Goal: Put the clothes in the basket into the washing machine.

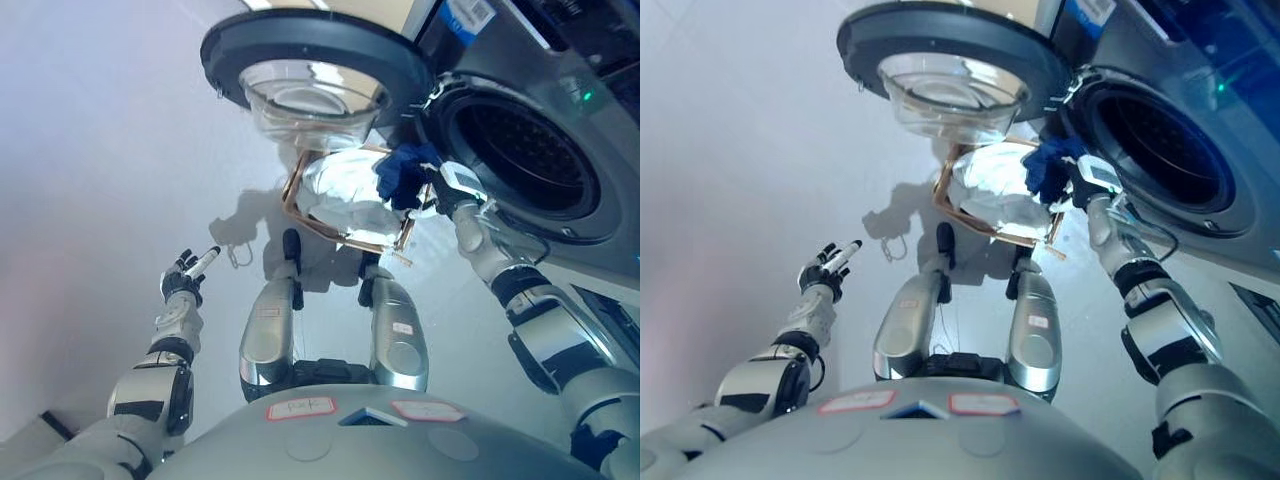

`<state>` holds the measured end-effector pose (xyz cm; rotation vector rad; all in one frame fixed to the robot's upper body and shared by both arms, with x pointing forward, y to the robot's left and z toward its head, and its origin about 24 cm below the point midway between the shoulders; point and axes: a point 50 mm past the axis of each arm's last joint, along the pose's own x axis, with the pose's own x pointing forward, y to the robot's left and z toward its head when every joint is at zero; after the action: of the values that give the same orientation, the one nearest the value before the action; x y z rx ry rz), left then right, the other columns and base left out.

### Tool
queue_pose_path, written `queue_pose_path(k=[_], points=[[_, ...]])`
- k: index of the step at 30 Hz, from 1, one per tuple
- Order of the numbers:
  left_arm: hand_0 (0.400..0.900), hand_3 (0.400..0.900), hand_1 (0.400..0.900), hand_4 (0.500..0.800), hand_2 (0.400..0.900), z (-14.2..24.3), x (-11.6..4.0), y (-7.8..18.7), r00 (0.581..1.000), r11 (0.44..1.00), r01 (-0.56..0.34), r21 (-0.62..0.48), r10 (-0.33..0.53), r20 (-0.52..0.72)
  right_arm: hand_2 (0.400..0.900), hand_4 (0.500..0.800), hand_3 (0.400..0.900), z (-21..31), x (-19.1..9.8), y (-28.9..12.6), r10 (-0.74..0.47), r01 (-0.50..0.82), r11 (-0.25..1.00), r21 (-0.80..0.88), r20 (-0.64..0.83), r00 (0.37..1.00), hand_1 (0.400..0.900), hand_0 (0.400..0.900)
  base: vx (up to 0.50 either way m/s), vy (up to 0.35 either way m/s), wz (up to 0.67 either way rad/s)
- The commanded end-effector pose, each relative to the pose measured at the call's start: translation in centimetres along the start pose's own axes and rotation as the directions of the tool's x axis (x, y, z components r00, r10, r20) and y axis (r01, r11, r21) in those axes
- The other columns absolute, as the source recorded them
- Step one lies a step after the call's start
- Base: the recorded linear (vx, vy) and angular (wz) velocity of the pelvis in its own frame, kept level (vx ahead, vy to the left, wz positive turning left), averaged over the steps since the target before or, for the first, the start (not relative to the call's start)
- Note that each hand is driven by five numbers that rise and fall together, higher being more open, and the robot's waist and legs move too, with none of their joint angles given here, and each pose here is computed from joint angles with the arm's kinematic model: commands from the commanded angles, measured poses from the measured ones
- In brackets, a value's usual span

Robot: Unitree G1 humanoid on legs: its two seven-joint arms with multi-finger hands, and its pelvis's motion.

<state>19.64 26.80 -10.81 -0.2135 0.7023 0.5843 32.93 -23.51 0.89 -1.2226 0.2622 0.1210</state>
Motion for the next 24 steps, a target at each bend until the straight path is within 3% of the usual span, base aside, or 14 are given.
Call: queue_pose_path(k=[1, 13, 24], points=[[0.9, 0.9, 0.9, 0.8, 0.9, 1.6, 0.1, 2.9, 0.99, 0.994, -0.109, -0.03, 0.111, 0.082, 0.9, 0.8, 0.9, 1.4, 0.5, -2.0, -0.096, 0.102, 0.994, -0.051, 0.096, 0.991, 0.9, 0.9, -0.067, -0.022, 0.24], [0.9, 0.9, 0.9, 0.8, 0.9, 5.3, 0.5, 1.8, 0.972, 0.992, -0.081, -0.099, 0.1, 0.213, 0.9, 0.8, 0.9, 0.6, 1.9, -7.4, -0.265, 0.267, 0.952, -0.15, 0.035, 0.964, 0.9, 0.9, -0.014, -0.023, 0.17], [0.9, 0.9, 0.9, 0.8, 0.9, 7.7, 0.3, 1.8, 0.943, 0.974, -0.077, -0.212, 0.14, 0.301, 0.9, 0.8, 0.9, 0.1, 2.0, -14.5, -0.445, 0.425, 0.796, -0.432, 0.061, 0.894, 0.9, 0.9, -0.022, -0.004, 0.09]])
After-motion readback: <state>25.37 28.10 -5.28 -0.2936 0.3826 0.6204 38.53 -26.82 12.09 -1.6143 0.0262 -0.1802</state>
